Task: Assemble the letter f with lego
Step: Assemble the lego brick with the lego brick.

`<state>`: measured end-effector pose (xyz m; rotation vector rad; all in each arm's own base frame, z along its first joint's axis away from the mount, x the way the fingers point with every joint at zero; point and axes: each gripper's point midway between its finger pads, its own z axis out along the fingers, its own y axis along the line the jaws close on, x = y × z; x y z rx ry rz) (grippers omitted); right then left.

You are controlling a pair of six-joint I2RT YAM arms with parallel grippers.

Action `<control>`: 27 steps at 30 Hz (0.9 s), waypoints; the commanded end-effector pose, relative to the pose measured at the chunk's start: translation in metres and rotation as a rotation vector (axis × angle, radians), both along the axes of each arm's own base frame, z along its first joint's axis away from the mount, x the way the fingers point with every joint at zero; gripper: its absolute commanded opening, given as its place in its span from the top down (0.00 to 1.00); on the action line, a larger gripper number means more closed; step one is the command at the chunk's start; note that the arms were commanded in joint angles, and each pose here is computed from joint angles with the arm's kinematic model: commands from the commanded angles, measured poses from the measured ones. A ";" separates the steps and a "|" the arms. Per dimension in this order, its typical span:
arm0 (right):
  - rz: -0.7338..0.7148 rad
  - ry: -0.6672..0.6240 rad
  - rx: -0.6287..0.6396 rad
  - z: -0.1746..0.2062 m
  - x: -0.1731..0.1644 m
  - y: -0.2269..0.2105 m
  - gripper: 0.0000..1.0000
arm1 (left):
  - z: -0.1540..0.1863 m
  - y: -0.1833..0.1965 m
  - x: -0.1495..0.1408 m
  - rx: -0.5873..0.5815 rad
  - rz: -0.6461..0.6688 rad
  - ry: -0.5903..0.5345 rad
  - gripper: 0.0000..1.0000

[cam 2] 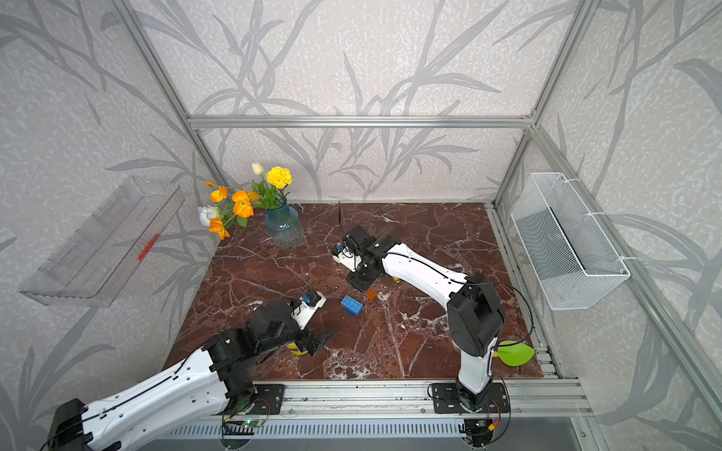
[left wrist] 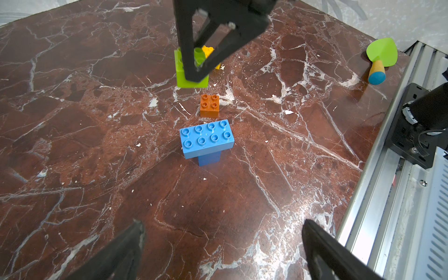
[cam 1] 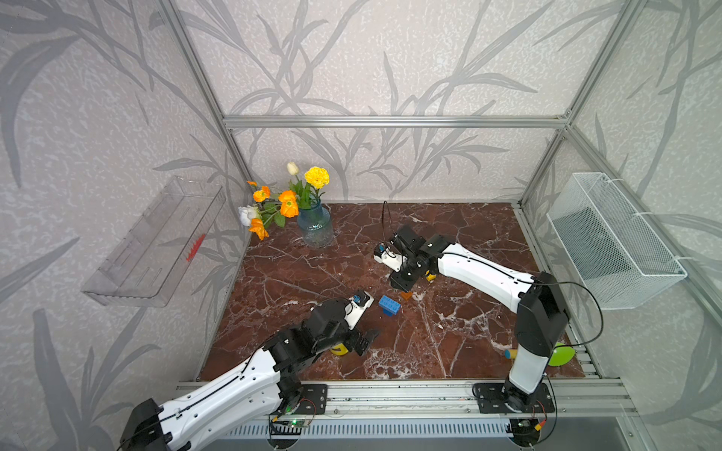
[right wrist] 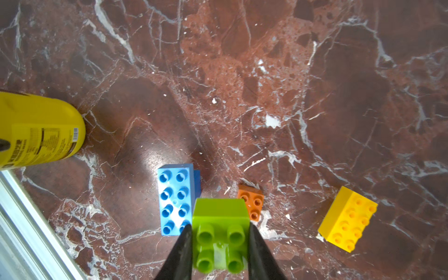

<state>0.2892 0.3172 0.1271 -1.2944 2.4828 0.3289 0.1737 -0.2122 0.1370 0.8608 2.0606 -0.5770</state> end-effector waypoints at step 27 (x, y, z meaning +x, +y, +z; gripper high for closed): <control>0.137 0.069 -0.061 -0.031 -0.040 0.015 0.69 | 0.013 0.002 -0.004 -0.064 -0.011 -0.059 0.01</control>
